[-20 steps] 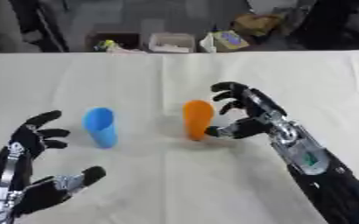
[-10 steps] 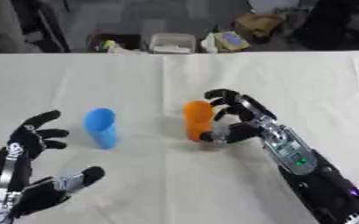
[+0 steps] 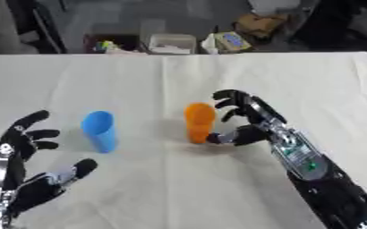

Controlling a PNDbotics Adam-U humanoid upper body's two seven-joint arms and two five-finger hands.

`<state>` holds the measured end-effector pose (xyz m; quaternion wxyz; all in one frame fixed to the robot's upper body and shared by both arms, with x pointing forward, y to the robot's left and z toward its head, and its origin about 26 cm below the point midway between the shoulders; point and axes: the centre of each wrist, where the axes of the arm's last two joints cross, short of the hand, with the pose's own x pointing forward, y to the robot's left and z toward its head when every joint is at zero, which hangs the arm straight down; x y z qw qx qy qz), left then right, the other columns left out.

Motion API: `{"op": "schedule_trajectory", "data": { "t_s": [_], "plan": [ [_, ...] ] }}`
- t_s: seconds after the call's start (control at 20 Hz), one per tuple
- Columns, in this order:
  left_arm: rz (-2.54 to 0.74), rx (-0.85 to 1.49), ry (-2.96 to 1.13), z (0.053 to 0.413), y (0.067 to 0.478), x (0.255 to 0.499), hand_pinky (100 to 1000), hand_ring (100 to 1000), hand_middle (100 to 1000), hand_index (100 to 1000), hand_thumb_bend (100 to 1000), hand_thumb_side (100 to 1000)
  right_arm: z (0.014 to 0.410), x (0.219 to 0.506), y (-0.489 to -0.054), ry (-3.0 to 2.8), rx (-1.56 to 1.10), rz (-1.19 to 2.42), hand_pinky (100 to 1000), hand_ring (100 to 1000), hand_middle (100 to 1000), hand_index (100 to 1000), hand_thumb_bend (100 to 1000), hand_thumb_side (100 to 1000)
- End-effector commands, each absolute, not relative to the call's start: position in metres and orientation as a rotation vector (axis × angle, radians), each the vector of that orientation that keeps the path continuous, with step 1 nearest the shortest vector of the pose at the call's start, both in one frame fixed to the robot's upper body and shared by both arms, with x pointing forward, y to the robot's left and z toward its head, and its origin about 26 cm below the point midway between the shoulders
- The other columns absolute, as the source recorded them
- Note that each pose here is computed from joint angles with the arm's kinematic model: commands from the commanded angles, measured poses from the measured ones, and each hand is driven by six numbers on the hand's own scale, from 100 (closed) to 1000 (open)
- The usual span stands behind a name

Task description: Pour the contents of one cup into another cup.

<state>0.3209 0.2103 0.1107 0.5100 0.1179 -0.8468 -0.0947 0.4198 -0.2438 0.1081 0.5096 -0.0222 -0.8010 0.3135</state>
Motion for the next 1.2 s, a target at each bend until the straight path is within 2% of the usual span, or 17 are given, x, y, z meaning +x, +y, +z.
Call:
{"op": "schedule_trajectory", "data": {
  "t_s": [0.05,0.35,0.75,1.2],
  "plan": [
    [-0.193,0.333,-2.027,0.109,0.224,0.334,612,670,795,838,1000,346,0.126,0.419,-0.248,-1.982,-0.075,0.759,575,781,847,802,727,134],
    [-0.186,0.336,-1.972,0.091,0.235,0.354,610,665,790,839,1000,350,0.136,0.414,-0.246,-2.018,-0.063,0.748,572,772,834,800,727,134],
    [-0.273,0.279,-1.912,0.077,0.243,0.369,611,656,777,838,1000,348,0.14,0.408,-0.242,-2.042,-0.039,0.737,567,763,814,798,725,135],
    [-0.347,0.277,-1.933,0.091,0.243,0.382,606,644,762,834,1000,342,0.141,0.405,-0.235,-2.05,-0.004,0.747,565,762,812,798,724,132]
  ]
}}
